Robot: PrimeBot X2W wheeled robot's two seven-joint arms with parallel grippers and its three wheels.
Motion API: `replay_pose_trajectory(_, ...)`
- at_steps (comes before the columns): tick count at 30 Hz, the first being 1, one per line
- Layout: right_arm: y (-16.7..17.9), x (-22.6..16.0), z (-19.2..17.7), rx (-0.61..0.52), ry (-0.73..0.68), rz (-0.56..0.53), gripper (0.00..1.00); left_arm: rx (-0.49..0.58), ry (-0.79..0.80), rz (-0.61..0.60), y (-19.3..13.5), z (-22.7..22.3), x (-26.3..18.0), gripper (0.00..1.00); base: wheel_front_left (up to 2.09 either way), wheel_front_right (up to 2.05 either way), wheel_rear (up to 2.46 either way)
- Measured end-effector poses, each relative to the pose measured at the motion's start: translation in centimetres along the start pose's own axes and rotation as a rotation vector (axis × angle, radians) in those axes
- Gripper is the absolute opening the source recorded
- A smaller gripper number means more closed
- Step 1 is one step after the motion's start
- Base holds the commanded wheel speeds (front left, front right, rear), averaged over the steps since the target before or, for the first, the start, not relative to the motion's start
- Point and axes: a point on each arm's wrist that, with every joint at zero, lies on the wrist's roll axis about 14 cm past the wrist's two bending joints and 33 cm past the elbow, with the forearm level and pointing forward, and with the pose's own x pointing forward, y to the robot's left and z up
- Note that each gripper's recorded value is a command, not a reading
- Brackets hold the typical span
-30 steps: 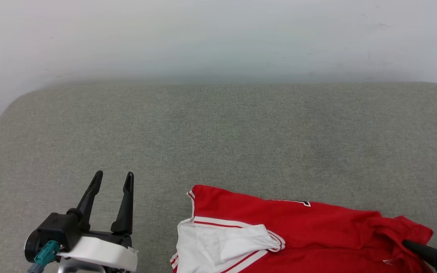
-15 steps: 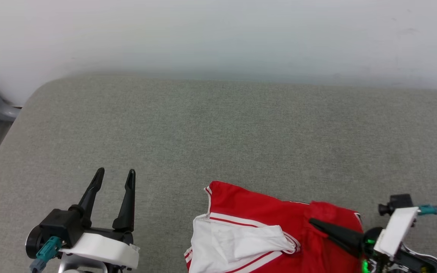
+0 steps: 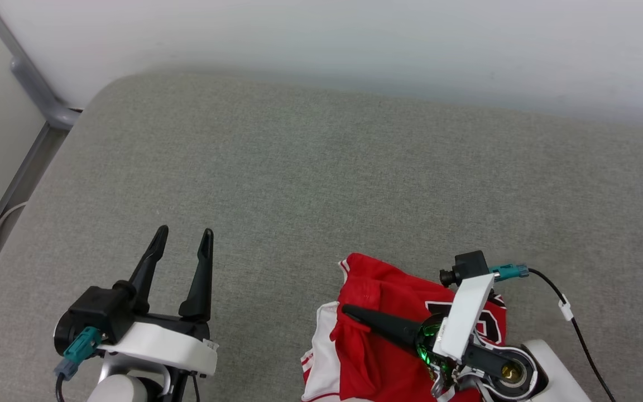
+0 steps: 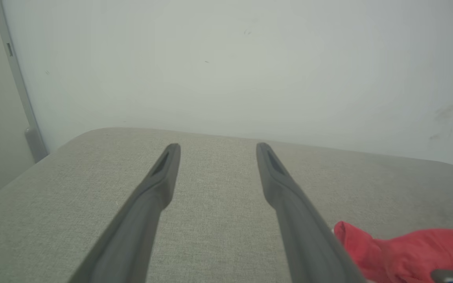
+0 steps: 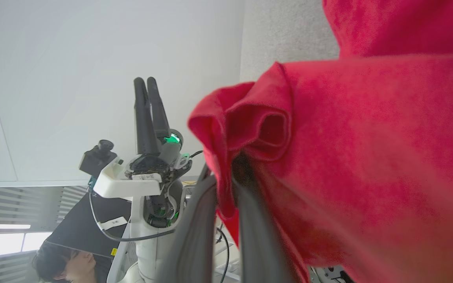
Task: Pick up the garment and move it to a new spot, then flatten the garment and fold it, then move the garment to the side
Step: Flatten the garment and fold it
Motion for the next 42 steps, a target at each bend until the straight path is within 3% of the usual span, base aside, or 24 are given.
replay_pose_trajectory(4, -2.8, 1.4, -0.2, -0.039, 0.005, -0.108, 0.00, -0.004, 0.013, 0.017, 0.5, -0.5, 0.1, 1.00, 0.00, 0.00, 0.00)
replay_pose_trajectory(5, -3.4, 1.7, -0.4, -0.045, 0.013, -0.129, 0.05, -0.005, 0.019, 0.023, 0.7, -0.7, 0.2, 1.00, 0.00, 0.00, 0.00)
replay_pose_trajectory(7, -4.4, 2.1, -0.9, -0.046, 0.031, -0.157, 0.78, -0.009, 0.030, 0.030, 0.9, -1.2, 0.2, 1.00, 0.00, 0.00, 0.00)
replay_pose_trajectory(8, -4.6, 2.3, -1.0, -0.051, 0.030, -0.163, 1.00, -0.009, 0.035, 0.035, 1.0, -1.3, 0.2, 1.00, 0.00, 0.00, 0.00)
replay_pose_trajectory(13, -3.8, 2.5, -0.6, -0.103, 0.009, -0.153, 1.00, -0.013, 0.041, 0.034, 1.0, -1.7, 0.5, 1.00, 0.00, 0.00, 0.00)
replay_pose_trajectory(20, -0.9, 0.8, 2.0, -0.331, -0.114, -0.136, 1.00, -0.013, 0.017, -0.003, 0.0, -1.1, 1.1, 1.00, 0.00, 0.00, 0.00)
replay_pose_trajectory(26, -1.9, -4.1, 6.8, -0.532, -0.348, -0.271, 1.00, -0.010, 0.018, -0.037, -1.1, -1.3, 1.5, 1.00, 0.00, 0.00, 0.00)
replay_pose_trajectory(30, -3.8, -8.9, 9.6, -0.665, -0.478, -0.438, 1.00, -0.011, 0.025, -0.050, -1.6, -1.6, 1.6, 1.00, 0.00, 0.00, 0.00)
replay_pose_trajectory(37, -5.1, -15.9, 10.8, -0.791, -0.616, -0.661, 1.00, -0.016, 0.043, -0.069, -2.3, -2.2, 1.4, 1.00, 0.00, 0.00, 0.00)
replay_pose_trajectory(42, -3.1, -20.6, 11.8, -0.925, -0.776, -0.777, 1.00, -0.013, 0.043, -0.085, -2.8, -2.2, 1.4, 1.00, 0.00, 0.00, 0.00)
